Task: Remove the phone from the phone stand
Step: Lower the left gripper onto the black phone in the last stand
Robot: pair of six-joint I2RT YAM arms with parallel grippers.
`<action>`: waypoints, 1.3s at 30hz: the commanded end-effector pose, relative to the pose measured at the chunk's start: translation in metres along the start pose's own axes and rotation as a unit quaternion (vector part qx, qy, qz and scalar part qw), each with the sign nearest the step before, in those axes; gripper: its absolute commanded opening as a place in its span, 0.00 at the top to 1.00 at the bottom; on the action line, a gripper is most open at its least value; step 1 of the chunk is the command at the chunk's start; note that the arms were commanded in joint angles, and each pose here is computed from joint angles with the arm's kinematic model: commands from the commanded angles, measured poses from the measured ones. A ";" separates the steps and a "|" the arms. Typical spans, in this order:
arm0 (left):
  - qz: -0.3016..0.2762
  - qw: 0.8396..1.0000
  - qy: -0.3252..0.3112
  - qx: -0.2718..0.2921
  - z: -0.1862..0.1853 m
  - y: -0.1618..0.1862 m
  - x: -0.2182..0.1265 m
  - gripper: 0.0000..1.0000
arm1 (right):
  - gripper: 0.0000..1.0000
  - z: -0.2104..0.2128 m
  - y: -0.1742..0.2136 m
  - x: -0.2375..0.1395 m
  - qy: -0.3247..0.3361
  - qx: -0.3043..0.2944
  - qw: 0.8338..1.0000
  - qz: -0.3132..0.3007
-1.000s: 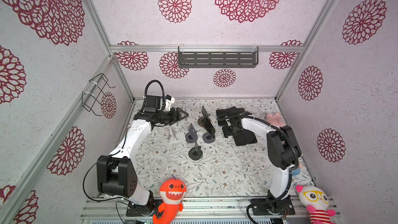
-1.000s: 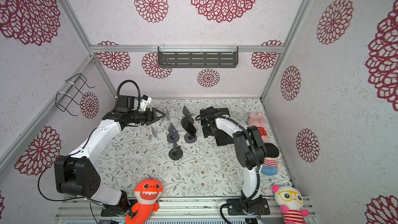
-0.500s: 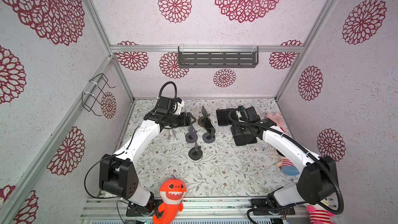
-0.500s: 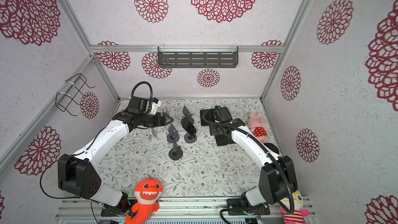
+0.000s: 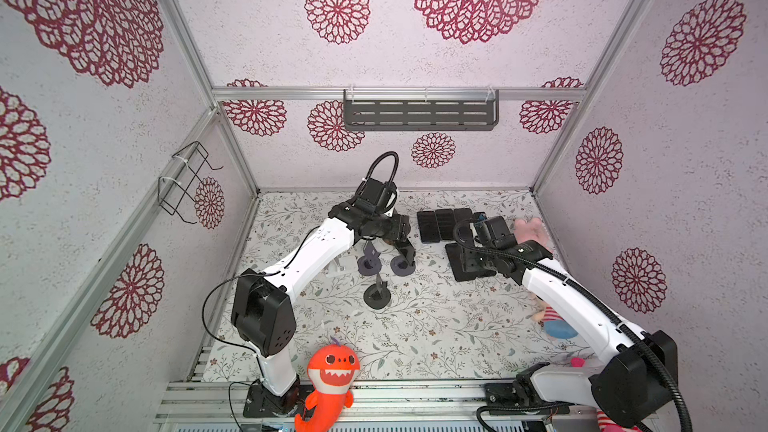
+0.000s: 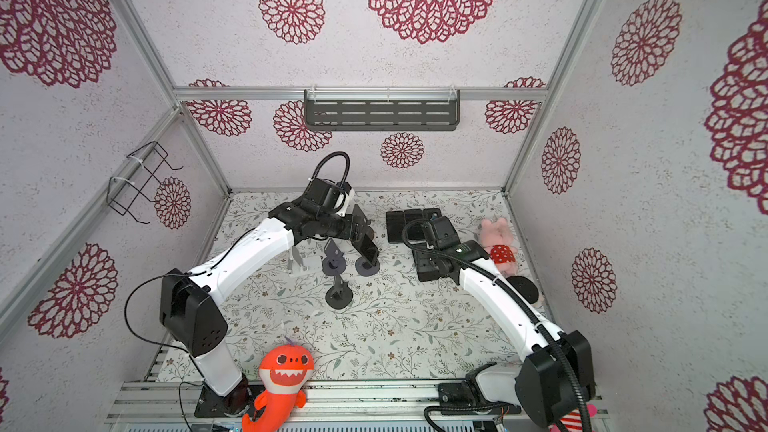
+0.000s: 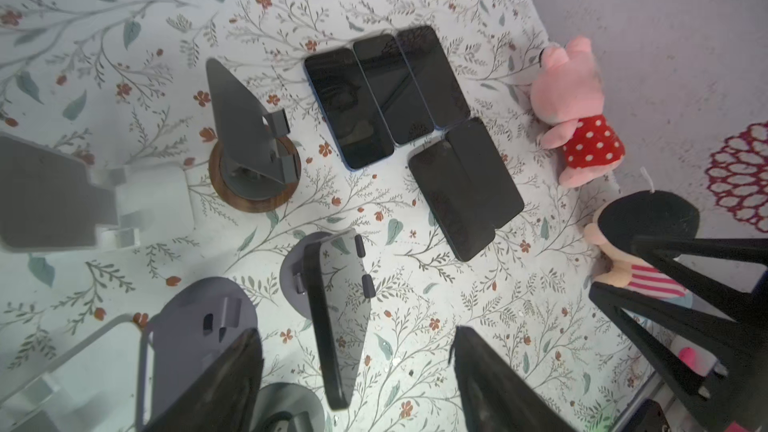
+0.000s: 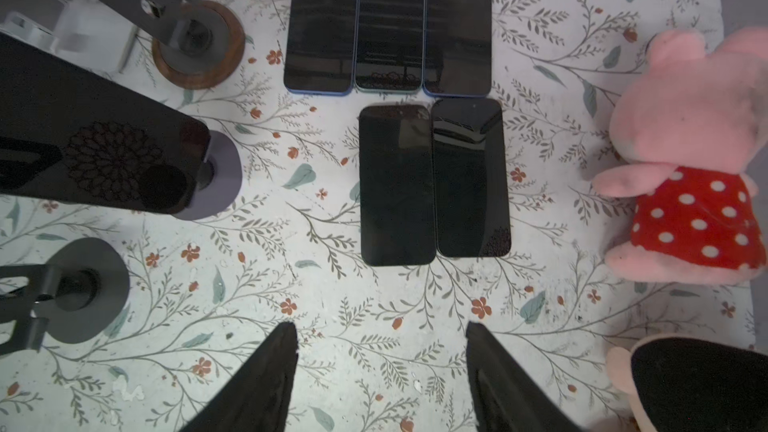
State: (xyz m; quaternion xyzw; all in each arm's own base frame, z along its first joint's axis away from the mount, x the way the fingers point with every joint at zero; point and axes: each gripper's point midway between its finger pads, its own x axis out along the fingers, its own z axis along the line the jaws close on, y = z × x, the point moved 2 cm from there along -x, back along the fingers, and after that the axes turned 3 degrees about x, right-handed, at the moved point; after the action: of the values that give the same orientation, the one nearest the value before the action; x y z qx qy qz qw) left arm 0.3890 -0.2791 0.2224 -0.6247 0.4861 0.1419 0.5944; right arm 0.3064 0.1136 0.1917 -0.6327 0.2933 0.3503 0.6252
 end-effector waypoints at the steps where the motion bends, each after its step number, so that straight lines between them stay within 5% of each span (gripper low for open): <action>1: 0.007 1.000 -0.016 -0.013 0.008 0.004 0.005 0.31 | 0.33 -0.010 -0.004 -0.008 0.015 0.012 1.000 -0.015; 6: 0.012 0.999 0.005 -0.035 0.003 0.007 0.013 0.52 | 0.33 -0.011 -0.003 -0.003 0.015 0.008 1.000 -0.013; 13: 0.027 0.998 0.009 -0.058 0.005 0.017 0.024 0.57 | 0.33 -0.008 0.002 0.002 0.004 0.001 1.000 -0.005; 22: 0.036 0.997 0.005 -0.065 0.006 0.019 0.031 0.81 | 0.33 -0.010 0.000 0.003 0.011 -0.003 1.000 -0.006; 39: 0.032 0.998 0.020 -0.046 -0.003 0.001 0.020 0.91 | 0.34 0.003 -0.014 -0.006 -0.032 -0.013 0.999 -0.033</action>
State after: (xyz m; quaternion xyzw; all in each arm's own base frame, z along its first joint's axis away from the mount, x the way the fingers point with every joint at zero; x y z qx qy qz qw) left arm 0.3892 -0.2870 0.1938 -0.6368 0.5116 0.1894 0.5449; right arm 0.3081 0.1119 0.1775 -0.6333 0.2922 0.3647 0.6168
